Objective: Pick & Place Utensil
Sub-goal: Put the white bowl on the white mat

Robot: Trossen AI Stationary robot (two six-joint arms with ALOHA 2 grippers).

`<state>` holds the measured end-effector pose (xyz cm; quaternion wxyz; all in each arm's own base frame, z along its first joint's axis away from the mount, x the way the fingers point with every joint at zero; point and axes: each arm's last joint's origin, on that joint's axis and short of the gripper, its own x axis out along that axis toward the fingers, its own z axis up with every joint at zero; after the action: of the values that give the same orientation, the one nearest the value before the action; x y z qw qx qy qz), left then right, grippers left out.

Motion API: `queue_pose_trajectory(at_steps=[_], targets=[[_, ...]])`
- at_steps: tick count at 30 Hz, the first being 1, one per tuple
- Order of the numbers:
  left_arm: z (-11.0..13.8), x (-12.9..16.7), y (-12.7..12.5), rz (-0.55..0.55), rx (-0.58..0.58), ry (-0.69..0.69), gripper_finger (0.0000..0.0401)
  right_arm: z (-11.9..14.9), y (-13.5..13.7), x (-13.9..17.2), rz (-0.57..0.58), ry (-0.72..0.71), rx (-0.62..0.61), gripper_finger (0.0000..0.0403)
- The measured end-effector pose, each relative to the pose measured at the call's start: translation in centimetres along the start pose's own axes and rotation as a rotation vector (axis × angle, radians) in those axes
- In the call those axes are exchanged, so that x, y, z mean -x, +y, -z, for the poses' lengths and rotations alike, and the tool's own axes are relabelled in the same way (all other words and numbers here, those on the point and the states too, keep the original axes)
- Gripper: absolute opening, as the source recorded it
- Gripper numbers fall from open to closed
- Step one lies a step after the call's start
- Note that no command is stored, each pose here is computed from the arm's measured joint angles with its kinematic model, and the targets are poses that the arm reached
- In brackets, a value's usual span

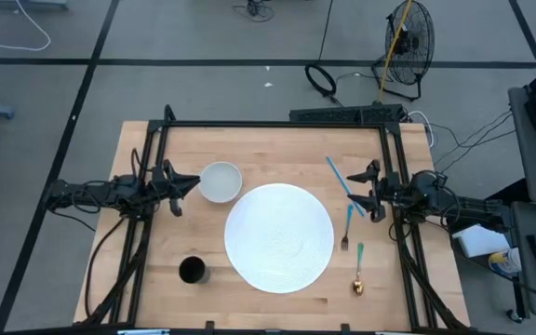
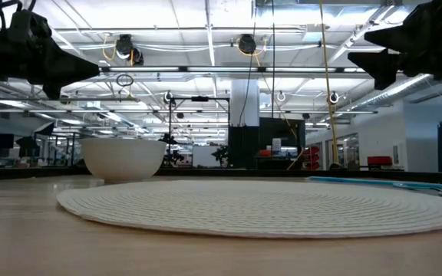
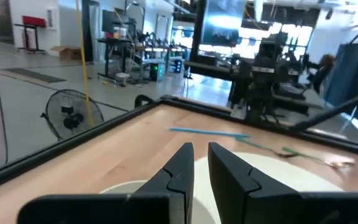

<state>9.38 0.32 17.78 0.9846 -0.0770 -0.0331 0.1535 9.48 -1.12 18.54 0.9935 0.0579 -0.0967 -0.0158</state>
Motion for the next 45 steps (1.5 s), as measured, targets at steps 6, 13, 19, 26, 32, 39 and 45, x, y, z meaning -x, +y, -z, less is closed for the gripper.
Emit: queue_pose_trajectory(at_steps=[6, 13, 19, 26, 32, 39, 45], targets=[[-0.1, 0.0, -0.2, 0.074, 0.006, -0.005, 0.0051, 0.0, 0.0, 0.0, -0.002, -0.001, -0.030, 0.0267], [-3.0, 0.5, -0.8, 0.216, -0.069, -0.209, 0.0051, -0.6, 0.1, 0.0, -0.011, -0.054, -0.022, 0.0267], [-7.4, 1.5, -0.9, 0.162, -0.129, -0.202, 0.0058, -2.5, 0.4, -0.1, -0.042, -0.063, 0.018, 0.0267], [-10.6, 0.5, -1.1, -0.068, -0.153, -0.085, 0.0112, -5.3, 0.6, -0.9, 0.001, -0.069, 0.148, 0.0267], [-12.4, -1.2, -1.4, -0.265, -0.188, 0.095, 0.0160, -6.7, 0.6, -2.5, 0.025, -0.008, 0.159, 0.0267], [-13.6, -4.5, -1.8, -0.319, -0.277, 0.278, 0.0207, -7.5, 0.4, -5.5, 0.038, 0.134, 0.148, 0.0267], [-13.5, -6.8, -1.3, -0.349, -0.329, 0.387, 0.0211, -8.0, 0.2, -7.7, 0.045, 0.213, 0.171, 0.0267]])
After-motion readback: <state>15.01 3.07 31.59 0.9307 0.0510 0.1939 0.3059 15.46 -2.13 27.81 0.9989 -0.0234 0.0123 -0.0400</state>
